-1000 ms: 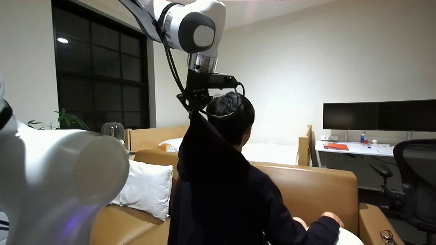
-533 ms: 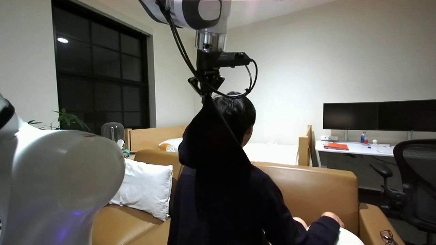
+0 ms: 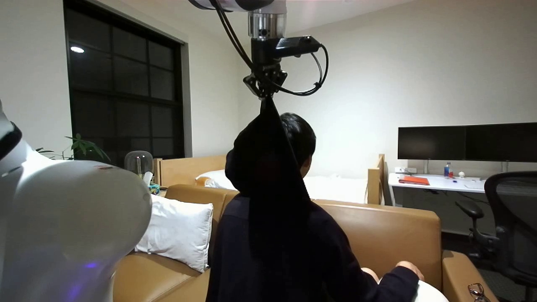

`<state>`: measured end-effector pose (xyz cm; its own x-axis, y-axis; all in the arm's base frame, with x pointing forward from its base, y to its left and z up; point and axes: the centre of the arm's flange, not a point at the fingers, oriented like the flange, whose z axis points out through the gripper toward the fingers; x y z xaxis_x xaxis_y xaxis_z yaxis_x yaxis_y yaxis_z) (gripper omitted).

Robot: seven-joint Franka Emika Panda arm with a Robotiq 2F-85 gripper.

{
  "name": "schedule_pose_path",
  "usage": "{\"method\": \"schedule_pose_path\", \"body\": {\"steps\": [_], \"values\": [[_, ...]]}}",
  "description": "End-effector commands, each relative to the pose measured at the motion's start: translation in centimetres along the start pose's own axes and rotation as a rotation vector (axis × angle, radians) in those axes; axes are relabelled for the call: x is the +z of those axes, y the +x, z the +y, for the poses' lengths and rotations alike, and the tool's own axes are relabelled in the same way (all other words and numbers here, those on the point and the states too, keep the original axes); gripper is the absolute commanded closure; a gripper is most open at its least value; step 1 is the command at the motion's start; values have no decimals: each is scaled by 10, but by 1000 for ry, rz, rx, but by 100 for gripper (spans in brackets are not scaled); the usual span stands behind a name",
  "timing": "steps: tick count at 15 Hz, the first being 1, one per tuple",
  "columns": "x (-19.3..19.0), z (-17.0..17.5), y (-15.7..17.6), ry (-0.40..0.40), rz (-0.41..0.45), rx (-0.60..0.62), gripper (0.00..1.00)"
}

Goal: Put the hood over his head

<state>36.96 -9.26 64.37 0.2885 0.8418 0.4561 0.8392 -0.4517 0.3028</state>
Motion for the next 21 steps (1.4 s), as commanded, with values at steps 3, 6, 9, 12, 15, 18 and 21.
{"method": "schedule_pose_path", "body": {"steps": [3, 6, 9, 12, 15, 18, 21], "values": [[-52, 41, -1, -88, 11, -11, 99], [-65, 63, -11, -116, -4, 53, 99], [-64, 75, -16, -126, -19, 107, 99], [-60, 79, -14, -114, -32, 117, 99], [-33, 69, -18, -70, -51, 97, 99], [-22, 69, -17, -47, -63, 96, 96], [-21, 69, -19, -46, -67, 100, 96]]}}
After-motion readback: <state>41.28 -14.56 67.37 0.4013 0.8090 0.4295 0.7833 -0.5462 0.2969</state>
